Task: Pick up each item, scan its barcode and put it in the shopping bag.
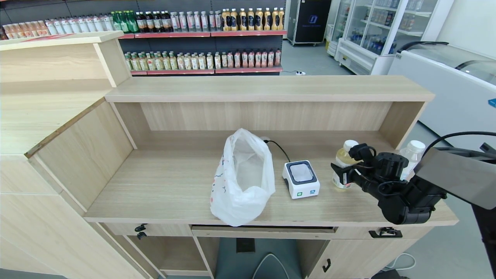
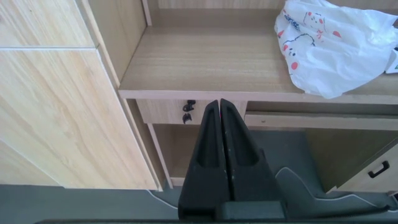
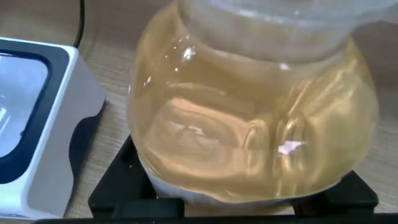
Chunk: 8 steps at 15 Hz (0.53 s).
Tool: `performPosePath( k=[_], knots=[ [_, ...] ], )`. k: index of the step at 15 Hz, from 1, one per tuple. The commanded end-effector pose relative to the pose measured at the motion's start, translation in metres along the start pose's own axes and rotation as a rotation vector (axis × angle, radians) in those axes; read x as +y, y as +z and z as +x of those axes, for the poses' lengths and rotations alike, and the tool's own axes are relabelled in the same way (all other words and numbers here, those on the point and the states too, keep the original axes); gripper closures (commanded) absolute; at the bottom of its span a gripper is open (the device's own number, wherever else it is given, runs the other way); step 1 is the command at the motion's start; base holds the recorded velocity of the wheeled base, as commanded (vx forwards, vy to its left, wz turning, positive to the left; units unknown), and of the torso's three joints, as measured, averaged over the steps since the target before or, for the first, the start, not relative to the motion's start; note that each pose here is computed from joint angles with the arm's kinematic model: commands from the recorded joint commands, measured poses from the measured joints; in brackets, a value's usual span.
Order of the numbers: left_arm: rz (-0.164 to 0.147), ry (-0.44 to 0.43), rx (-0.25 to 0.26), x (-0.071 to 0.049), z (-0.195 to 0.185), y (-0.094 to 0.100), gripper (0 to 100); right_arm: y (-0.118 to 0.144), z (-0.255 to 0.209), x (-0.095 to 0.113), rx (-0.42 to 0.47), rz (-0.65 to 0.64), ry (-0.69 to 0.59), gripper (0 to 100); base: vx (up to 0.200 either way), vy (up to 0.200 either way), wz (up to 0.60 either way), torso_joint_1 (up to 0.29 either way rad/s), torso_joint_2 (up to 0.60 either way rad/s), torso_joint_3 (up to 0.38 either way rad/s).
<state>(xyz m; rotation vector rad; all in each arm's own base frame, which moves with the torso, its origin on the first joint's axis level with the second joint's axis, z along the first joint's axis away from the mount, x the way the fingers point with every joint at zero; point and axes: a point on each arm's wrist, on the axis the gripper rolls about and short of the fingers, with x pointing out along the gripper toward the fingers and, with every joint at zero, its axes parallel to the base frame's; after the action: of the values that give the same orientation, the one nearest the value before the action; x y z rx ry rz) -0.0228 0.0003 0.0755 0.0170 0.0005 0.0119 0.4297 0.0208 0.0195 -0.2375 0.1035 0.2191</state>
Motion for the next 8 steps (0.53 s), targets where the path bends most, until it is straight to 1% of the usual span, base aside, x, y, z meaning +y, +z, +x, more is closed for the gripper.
performPosePath(
  k=[1,2,4,5,6,7,8],
  knots=[
    [0.000,0.000,0.000,0.000,0.000,0.000,100,0.015,-0.003,-0.003,-0.028,0.000,0.008,100,0.000,0.000,0.00,0.000,0.00,0.000],
    [0.000,0.000,0.000,0.000,0.000,0.000,100,0.030,-0.008,-0.004,-0.047,0.020,0.028,100,0.000,0.000,0.00,0.000,0.00,0.000],
    [0.000,0.000,0.000,0.000,0.000,0.000,100,0.079,-0.030,-0.008,-0.096,0.066,0.128,100,0.000,0.000,0.00,0.000,0.00,0.000],
    [0.000,0.000,0.000,0.000,0.000,0.000,100,0.099,-0.044,-0.009,-0.102,0.087,0.170,100,0.000,0.000,0.00,0.000,0.00,0.000],
    [0.000,0.000,0.000,0.000,0.000,0.000,100,0.137,-0.071,-0.014,-0.146,0.129,0.258,100,0.000,0.000,0.00,0.000,0.00,0.000],
    [0.000,0.000,0.000,0.000,0.000,0.000,100,0.165,-0.094,-0.017,-0.197,0.165,0.327,100,0.000,0.000,0.00,0.000,0.00,0.000],
    [0.000,0.000,0.000,0.000,0.000,0.000,100,0.189,-0.116,-0.019,-0.230,0.207,0.396,100,0.000,0.000,0.00,0.000,0.00,0.000]
  ],
)
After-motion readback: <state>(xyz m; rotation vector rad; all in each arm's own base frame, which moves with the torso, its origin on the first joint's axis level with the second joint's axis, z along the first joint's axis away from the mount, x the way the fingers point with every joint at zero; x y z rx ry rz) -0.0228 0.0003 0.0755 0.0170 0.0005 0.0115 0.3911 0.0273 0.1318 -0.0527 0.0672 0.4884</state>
